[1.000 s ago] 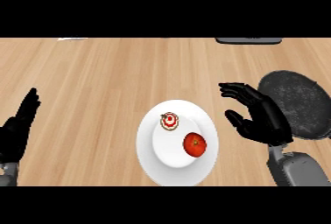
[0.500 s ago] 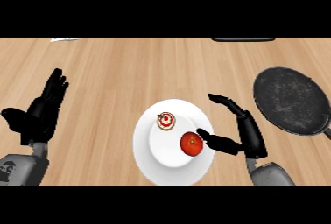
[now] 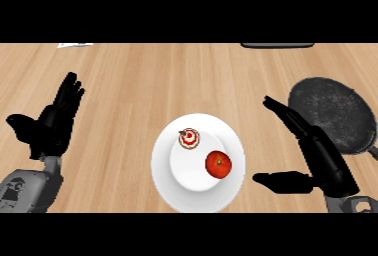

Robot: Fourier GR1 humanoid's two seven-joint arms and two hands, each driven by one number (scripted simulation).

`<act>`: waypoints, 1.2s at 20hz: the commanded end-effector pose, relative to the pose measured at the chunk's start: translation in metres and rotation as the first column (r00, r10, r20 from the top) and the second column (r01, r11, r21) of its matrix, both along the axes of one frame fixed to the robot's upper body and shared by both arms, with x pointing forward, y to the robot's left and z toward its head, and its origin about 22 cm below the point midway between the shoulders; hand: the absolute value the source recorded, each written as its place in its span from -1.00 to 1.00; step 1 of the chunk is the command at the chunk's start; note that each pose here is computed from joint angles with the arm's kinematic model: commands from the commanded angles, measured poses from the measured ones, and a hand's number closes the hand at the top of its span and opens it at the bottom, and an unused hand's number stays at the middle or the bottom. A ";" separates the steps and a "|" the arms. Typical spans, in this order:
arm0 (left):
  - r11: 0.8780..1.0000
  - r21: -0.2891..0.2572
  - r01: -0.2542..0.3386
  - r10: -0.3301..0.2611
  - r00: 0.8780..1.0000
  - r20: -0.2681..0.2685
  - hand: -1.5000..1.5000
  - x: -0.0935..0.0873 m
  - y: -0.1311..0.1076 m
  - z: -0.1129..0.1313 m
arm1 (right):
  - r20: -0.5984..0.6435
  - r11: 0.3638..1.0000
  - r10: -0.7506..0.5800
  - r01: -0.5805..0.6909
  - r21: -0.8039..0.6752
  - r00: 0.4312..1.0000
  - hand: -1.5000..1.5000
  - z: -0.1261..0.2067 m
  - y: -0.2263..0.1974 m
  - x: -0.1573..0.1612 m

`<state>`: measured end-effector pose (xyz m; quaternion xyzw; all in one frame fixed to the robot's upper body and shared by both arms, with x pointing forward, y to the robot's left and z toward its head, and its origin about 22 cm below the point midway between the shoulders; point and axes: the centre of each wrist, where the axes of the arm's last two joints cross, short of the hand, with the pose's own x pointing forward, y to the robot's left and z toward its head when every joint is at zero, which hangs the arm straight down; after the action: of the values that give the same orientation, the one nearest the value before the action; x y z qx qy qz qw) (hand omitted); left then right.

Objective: Pick the cupcake from the plate and place it in the pan

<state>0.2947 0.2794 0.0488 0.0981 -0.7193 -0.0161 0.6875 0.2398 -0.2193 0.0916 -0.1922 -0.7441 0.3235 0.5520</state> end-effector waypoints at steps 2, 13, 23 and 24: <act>1.000 -0.001 0.012 -0.012 1.000 0.004 0.00 0.003 0.009 0.009 | -0.085 0.980 -0.024 0.006 -0.201 0.996 -1.00 0.069 0.004 -0.004; 1.000 0.004 0.020 -0.020 0.999 0.027 0.00 0.006 -0.024 0.000 | -0.106 0.974 -0.007 -0.018 -0.226 0.994 -1.00 0.137 0.078 0.024; 1.000 -0.013 0.017 -0.017 1.000 0.002 0.00 0.002 0.010 0.005 | -0.200 0.966 0.089 -0.134 -0.220 0.976 -1.00 0.094 0.139 0.024; 1.000 -0.007 0.011 -0.010 1.000 0.013 0.00 -0.005 -0.002 -0.009 | -0.225 0.968 0.058 -0.110 -0.224 0.973 -1.00 0.083 0.136 0.041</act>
<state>0.2953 0.2799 0.0492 0.0892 -0.7218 -0.0198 0.6860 0.2692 -0.0900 0.1915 -0.1795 -0.6646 0.4429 0.5743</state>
